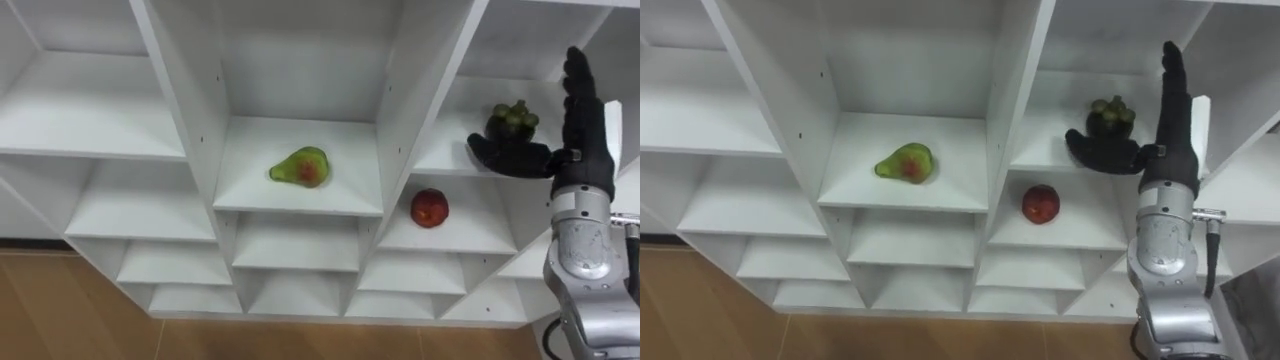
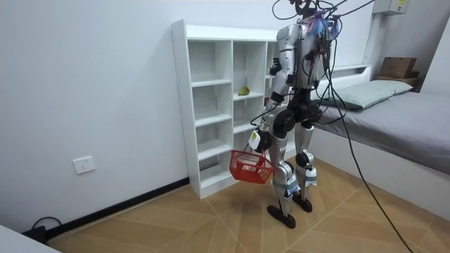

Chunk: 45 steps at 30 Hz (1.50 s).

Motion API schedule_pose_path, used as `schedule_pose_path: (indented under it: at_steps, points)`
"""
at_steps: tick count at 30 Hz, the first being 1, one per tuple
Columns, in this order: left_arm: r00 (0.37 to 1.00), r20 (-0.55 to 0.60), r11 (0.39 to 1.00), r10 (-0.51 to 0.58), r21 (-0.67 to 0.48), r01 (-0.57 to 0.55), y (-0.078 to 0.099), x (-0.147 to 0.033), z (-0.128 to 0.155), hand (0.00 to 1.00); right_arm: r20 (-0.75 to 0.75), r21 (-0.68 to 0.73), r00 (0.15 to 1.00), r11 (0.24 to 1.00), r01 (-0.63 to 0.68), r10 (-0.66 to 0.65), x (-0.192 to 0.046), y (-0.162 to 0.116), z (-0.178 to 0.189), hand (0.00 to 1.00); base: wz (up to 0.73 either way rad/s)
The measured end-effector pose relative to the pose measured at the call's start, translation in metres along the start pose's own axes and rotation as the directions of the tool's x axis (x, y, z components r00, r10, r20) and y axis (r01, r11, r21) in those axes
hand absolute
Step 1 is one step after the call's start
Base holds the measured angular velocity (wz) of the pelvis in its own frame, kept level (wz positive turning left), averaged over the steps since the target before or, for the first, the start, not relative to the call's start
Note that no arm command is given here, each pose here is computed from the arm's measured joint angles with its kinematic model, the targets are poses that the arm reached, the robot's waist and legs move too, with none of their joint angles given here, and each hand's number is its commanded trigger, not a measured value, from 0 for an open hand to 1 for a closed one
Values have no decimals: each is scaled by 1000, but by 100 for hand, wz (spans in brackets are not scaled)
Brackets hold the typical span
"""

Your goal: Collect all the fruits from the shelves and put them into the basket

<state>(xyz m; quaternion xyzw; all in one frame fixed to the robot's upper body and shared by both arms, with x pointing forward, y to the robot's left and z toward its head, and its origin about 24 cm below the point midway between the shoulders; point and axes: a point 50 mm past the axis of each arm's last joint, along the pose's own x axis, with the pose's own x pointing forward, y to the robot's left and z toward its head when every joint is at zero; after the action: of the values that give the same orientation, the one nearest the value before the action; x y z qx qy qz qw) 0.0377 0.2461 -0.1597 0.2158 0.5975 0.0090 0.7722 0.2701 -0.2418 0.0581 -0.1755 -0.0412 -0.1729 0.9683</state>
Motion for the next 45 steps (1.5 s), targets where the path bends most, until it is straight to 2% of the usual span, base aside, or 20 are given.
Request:
schedule_pose_path:
  at_steps: [14, 28, 45]
  points:
    - [1000, -18, 1000, 4, 1, -4, 1, 0, -2, 100, -64, -19, 998, 999, -26, 25, 3, 3, -14, 0, 0]
    - [1000, 21, 1000, 15, -2, -15, 4, -1, 5, 100, -152, -53, 983, 992, -115, 106, 7, 0, -31, 0, 5]
    - [1000, 16, 1000, 4, 3, -4, 8, -1, 4, 100, -195, -42, 958, 974, -224, 212, 12, -4, -38, 0, 0]
